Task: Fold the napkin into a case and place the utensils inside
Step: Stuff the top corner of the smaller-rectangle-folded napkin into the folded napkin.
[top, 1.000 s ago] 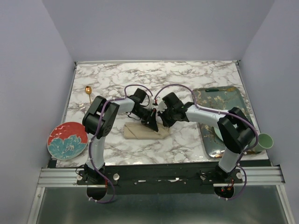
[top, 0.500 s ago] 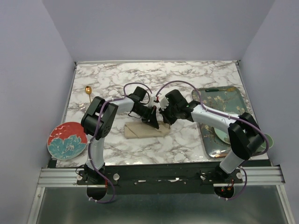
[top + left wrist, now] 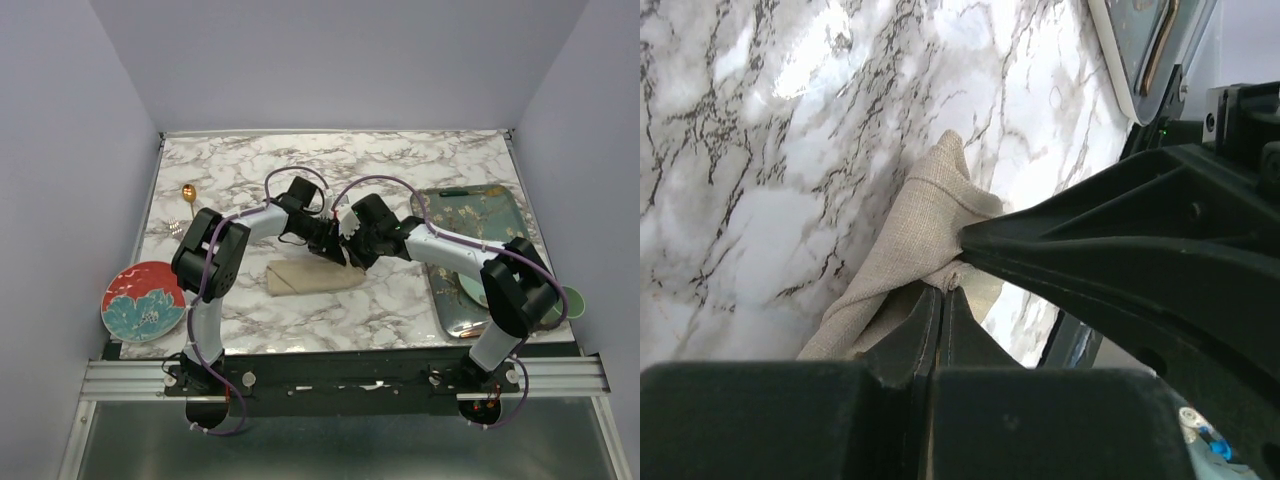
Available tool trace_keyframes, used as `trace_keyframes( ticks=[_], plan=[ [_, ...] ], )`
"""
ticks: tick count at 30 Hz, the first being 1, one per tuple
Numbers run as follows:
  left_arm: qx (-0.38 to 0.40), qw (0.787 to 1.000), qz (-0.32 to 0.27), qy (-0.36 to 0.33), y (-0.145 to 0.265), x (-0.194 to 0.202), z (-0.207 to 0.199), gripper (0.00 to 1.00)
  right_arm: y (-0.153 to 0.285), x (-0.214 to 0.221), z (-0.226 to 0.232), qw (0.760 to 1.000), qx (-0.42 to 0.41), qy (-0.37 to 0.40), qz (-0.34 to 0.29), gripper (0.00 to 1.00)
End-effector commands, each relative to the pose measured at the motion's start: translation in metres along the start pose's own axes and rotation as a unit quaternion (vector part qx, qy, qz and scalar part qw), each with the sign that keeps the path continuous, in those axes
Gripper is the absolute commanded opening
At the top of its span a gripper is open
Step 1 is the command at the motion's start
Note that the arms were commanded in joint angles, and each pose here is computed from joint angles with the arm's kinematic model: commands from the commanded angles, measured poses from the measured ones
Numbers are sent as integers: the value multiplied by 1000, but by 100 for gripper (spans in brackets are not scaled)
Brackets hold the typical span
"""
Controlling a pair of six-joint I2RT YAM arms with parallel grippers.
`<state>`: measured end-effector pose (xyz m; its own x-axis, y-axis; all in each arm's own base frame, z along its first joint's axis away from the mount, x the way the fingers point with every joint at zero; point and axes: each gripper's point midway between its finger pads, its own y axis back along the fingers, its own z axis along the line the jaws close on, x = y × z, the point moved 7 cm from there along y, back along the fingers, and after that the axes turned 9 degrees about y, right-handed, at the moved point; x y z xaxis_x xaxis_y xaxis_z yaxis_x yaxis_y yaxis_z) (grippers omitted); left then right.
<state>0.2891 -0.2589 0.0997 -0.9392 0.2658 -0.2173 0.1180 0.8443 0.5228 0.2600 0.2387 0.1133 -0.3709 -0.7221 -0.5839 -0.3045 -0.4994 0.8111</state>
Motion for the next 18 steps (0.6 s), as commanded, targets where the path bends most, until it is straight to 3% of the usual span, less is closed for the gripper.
trace_keyframes(
  ticks=[1,14,18],
  plan=[
    [-18,999,-24,-26,-6,-16,3,0,0,-4,1,1000,2,4,-2,1],
    [-80,996,-8,35,-27,-4,50,0,12,-12,1,999,13,-35,-9,1],
    [-33,999,-30,-11,-18,-6,31,0,6,-4,1,999,16,-46,10,1]
  ],
)
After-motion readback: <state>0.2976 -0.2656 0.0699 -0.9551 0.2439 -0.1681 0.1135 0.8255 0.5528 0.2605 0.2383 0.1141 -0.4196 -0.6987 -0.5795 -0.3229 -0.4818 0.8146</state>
